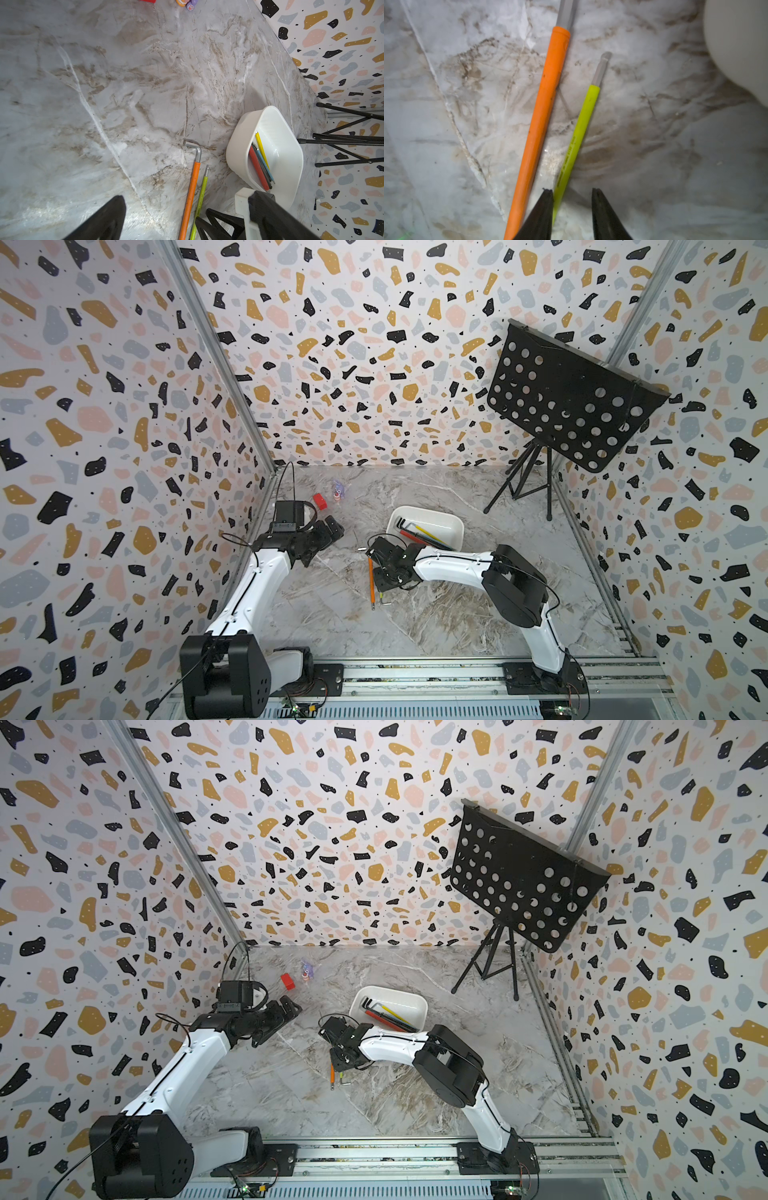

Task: Put the hex key on the desktop into the storage box
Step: Pick up the Allen key from the center of the board.

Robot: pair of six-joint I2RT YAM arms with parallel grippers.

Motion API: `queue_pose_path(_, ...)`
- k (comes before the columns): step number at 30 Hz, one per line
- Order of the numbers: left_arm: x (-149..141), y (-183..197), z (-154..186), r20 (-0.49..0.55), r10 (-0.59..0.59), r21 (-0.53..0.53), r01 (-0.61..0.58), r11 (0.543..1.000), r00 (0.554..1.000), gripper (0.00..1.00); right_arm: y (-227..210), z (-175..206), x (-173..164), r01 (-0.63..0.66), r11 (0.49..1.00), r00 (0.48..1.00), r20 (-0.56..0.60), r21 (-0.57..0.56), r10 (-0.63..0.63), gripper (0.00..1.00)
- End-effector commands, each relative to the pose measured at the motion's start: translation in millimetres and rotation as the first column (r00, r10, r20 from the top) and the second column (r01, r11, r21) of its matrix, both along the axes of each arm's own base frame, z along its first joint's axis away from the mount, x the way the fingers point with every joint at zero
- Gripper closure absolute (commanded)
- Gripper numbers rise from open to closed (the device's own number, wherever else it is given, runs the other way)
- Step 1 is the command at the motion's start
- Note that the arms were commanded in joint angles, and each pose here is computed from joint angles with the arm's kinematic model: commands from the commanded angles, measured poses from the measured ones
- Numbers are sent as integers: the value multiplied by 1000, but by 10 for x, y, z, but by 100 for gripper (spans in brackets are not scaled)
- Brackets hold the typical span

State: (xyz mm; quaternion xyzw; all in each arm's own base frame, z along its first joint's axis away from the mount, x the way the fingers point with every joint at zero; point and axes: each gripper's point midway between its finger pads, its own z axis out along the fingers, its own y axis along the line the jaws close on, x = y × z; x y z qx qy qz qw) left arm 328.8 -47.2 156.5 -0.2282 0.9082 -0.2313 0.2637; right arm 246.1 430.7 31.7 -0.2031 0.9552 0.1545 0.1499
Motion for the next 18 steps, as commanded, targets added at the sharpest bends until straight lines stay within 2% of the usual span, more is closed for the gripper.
queue_pose_path(1,12,0,-4,9,3,-20,-3,1000,1000,0,-8,85,29,19,1000,1000,7,-22,-19,64)
queue_pose_path(5,15,-1,20,18,3,-30,-3,1000,1000,0,7,23,50,24,999,1000,1,-40,-24,64)
queue_pose_path(12,22,-7,31,22,3,-50,-2,999,1000,0,-166,-173,66,41,986,999,2,-160,-42,66)
queue_pose_path(18,33,-1,31,24,7,-68,-5,998,1000,0,-231,-297,52,54,981,998,-6,-188,-56,68)
